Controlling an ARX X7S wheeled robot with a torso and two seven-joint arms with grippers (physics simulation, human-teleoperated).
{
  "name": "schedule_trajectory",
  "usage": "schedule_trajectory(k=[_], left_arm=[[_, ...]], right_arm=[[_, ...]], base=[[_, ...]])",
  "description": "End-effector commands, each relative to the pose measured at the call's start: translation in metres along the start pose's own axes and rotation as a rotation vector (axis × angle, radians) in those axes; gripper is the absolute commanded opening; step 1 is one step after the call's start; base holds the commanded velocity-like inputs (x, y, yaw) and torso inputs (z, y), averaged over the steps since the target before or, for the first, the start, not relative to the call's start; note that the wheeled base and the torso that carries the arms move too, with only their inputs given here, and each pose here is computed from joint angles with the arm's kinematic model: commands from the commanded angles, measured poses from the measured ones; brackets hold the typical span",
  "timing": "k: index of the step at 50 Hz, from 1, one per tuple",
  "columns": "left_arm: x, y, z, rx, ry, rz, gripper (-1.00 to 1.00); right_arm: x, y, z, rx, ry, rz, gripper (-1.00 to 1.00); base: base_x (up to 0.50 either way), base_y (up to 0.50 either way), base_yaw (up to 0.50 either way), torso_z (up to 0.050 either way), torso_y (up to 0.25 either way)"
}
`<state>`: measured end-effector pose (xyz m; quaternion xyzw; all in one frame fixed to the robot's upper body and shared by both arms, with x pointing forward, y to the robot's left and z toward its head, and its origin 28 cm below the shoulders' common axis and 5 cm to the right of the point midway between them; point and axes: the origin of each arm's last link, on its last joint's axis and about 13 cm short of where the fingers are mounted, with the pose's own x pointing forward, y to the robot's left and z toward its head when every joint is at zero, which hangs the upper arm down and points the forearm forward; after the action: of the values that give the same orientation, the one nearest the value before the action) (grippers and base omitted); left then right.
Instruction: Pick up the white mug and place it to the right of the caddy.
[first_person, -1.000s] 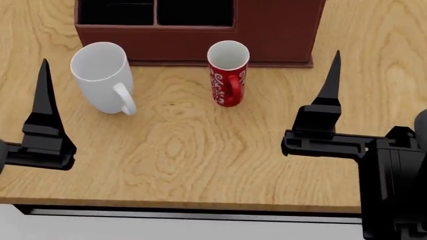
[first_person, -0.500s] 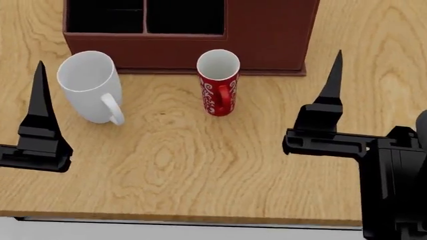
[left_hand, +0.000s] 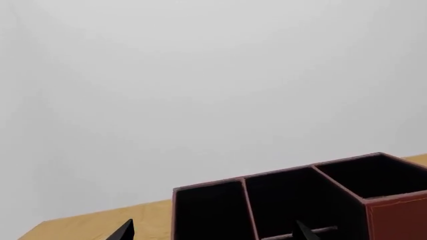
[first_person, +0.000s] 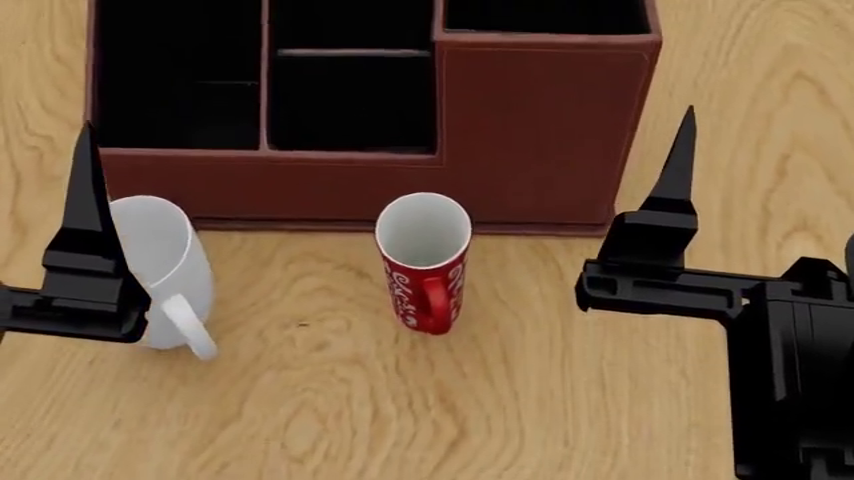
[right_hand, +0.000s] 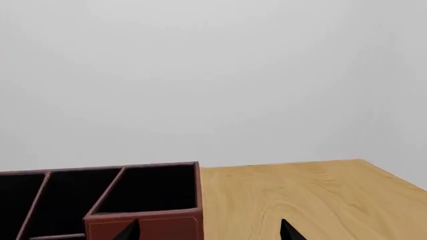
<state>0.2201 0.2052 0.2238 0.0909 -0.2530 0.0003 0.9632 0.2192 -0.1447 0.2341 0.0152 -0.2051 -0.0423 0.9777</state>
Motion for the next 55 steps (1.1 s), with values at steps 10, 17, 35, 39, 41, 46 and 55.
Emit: schedule_trajectory(k=[10, 17, 35, 39, 41, 46, 55], left_arm=[[-0.003, 0.001, 0.001, -0.003, -0.001, 0.007, 1.0], [-0.003, 0.001, 0.002, -0.008, -0.004, 0.009, 1.0], [-0.004, 0.002, 0.003, -0.009, -0.005, 0.012, 1.0], [-0.004, 0.003, 0.004, -0.009, -0.005, 0.016, 1.0], [-0.005, 0.004, 0.005, -0.007, -0.006, 0.021, 1.0], [-0.007, 0.005, 0.006, -0.003, -0.004, 0.03, 1.0], [-0.016, 0.012, 0.008, 0.011, 0.008, 0.065, 1.0]], right_arm=[[-0.004, -0.001, 0.001, -0.001, 0.006, 0.004, 1.0], [-0.005, -0.001, 0.001, -0.006, 0.007, 0.01, 1.0], [-0.008, -0.002, 0.004, -0.011, 0.003, 0.01, 1.0], [-0.01, -0.002, 0.008, -0.01, -0.004, 0.016, 1.0], [-0.013, -0.001, 0.012, -0.014, -0.014, 0.024, 1.0], [-0.019, 0.004, 0.024, -0.005, -0.014, 0.07, 1.0], [-0.035, 0.025, 0.054, 0.022, -0.017, 0.211, 1.0]], base=[[0.35, -0.02, 0.0, 0.0, 0.0], [0.34, -0.01, 0.0, 0.0, 0.002], [0.14, 0.0, 0.0, 0.0, 0.001], [0.0, 0.0, 0.0, 0.0, 0.0], [0.0, 0.0, 0.0, 0.0, 0.0], [0.0, 0.0, 0.0, 0.0, 0.0], [0.0, 0.0, 0.0, 0.0, 0.0]])
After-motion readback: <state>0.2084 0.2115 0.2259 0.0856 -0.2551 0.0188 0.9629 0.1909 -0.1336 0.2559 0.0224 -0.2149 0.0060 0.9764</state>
